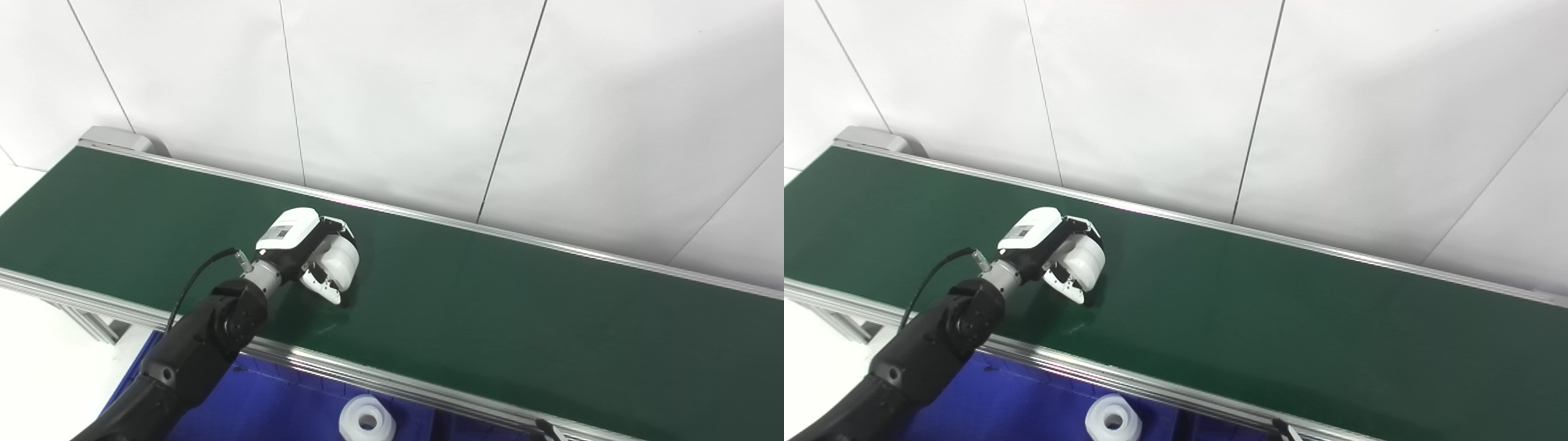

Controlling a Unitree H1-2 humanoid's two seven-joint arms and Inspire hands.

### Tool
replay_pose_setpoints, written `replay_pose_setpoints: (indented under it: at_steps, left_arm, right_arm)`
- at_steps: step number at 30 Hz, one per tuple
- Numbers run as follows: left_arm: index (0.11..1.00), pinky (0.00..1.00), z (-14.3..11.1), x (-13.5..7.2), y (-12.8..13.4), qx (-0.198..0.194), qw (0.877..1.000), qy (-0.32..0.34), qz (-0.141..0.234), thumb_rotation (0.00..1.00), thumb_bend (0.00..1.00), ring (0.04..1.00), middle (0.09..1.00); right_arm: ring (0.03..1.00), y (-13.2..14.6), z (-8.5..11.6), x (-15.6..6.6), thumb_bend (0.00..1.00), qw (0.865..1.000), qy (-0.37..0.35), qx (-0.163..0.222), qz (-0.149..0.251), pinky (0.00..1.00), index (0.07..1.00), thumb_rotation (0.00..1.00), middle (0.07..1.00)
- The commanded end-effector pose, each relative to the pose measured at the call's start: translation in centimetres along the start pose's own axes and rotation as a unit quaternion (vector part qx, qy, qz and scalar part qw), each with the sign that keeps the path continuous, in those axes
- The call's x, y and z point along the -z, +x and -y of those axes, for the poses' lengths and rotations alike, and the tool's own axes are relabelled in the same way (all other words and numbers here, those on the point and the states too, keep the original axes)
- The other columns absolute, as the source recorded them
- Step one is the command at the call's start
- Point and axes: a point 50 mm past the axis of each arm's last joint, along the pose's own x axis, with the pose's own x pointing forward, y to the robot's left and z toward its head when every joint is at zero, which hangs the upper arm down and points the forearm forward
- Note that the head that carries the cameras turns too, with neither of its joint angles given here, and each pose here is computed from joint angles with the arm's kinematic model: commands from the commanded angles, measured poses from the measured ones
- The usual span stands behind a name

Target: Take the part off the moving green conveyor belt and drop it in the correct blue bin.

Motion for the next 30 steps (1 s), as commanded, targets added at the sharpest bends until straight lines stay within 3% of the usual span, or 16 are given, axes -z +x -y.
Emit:
replay_pose_setpoints:
  at_steps: [1, 6, 9, 12, 20, 23, 30]
  left_arm:
    - [0.529, 0.37, -1.1, -0.4, -0.8, -0.014, 1.0, -0.008, 0.019, 0.0, 0.5, 0.398, 0.474]
    - [0.5, 0.44, -2.6, -1.9, -3.8, -0.026, 0.995, -0.084, 0.048, 0.0, 0.5, 0.429, 0.512]
    - [0.49, 0.45, -3.0, -2.9, -6.1, -0.032, 0.986, -0.134, 0.095, 0.0, 0.5, 0.434, 0.518]
    - [0.473, 0.48, -2.3, -4.0, -9.5, -0.032, 0.975, -0.185, 0.116, 0.0, 0.5, 0.461, 0.518]
    - [0.46, 0.48, 1.5, -5.5, -16.7, -0.013, 0.967, -0.235, 0.097, 0.0, 0.5, 0.474, 0.524]
    - [0.459, 0.5, 3.3, -5.4, -19.1, 0.017, 0.963, -0.258, 0.079, 0.0, 0.5, 0.477, 0.524]
    - [0.465, 0.51, 5.8, -5.5, -21.0, 0.072, 0.964, -0.245, 0.071, 0.0, 0.5, 0.475, 0.516]
  right_arm:
    - [0.834, -0.1, 0.2, -1.0, 0.78, 1.0, 0.002, 0.008, 0.024, 0.79, 0.916, 0.39, 0.845]
    - [0.825, -0.3, 0.0, -1.9, 0.76, 1.0, 0.004, 0.006, 0.028, 0.76, 0.919, 0.38, 0.848]
    - [0.821, -0.2, -0.2, -2.5, 0.77, 1.0, -0.002, 0.008, 0.027, 0.77, 0.916, 0.38, 0.844]
    - [0.818, 0.0, -0.5, -3.5, 0.77, 1.0, -0.001, 0.008, 0.025, 0.76, 0.916, 0.39, 0.841]
    - [0.83, 0.4, -0.4, -5.6, 0.76, 1.0, 0.005, 0.006, 0.022, 0.78, 0.924, 0.38, 0.85]
    - [0.825, 0.7, -0.2, -6.3, 0.77, 1.0, 0.005, 0.01, 0.022, 0.78, 0.917, 0.35, 0.837]
    - [0.808, 0.8, -0.1, -7.0, 0.78, 1.0, -0.002, 0.017, 0.018, 0.77, 0.909, 0.35, 0.817]
